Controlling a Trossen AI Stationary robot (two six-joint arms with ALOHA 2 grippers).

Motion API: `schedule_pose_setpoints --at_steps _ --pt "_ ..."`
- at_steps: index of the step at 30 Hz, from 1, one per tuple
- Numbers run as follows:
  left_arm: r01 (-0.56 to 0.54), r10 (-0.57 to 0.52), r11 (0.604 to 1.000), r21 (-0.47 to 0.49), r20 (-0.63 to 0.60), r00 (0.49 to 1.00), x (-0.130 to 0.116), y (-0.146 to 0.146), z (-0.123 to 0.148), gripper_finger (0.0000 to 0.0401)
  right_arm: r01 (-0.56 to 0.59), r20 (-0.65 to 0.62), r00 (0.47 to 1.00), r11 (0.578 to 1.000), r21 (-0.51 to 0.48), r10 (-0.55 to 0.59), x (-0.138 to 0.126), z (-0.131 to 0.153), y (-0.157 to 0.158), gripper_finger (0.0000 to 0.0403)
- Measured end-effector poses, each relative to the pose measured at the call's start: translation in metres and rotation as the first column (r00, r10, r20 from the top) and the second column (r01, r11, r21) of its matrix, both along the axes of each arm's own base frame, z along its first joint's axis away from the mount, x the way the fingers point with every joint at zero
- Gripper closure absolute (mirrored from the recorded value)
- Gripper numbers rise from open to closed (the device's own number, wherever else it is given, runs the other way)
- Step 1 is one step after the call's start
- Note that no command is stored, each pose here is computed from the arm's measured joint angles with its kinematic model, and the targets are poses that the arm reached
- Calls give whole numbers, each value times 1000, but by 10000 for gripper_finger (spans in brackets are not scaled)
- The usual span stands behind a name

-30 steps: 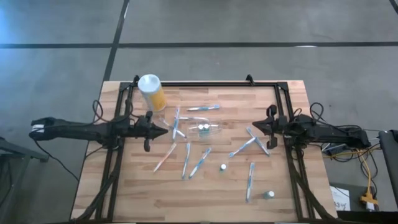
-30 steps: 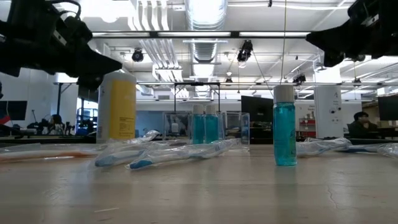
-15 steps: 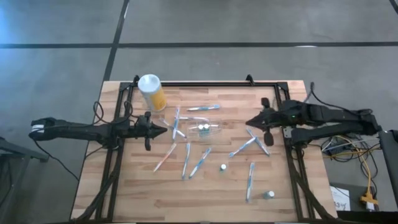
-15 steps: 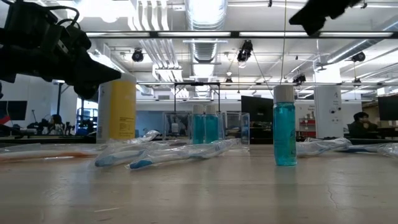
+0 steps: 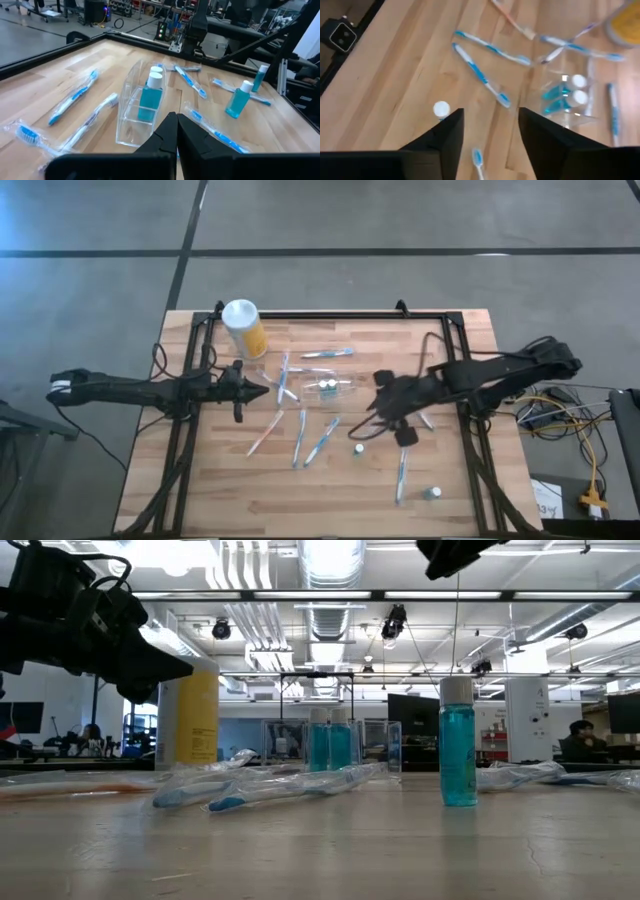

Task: Pick & Place toothbrushing station
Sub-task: Put the top mouthwash into the middle section of the transparent organizer

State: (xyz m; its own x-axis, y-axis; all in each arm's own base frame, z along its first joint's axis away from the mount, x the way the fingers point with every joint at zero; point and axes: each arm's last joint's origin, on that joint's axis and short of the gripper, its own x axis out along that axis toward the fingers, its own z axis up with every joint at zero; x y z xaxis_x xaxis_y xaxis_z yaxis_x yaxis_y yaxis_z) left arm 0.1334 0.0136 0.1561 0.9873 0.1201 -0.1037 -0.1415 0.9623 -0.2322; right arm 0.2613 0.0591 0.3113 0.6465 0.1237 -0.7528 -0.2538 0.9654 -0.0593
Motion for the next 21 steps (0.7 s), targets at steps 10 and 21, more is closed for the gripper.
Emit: schedule_pose_setpoints --at_steps 10,21 --pt "0 0 1000 -1 -1 1000 0 0 0 396 -96 -267 960 994 -46 80 46 -35 26 191" --pt "1 -1 1000 0 -7 1000 0 0 -1 396 -215 -366 906 976 29 211 72 -70 43 191"
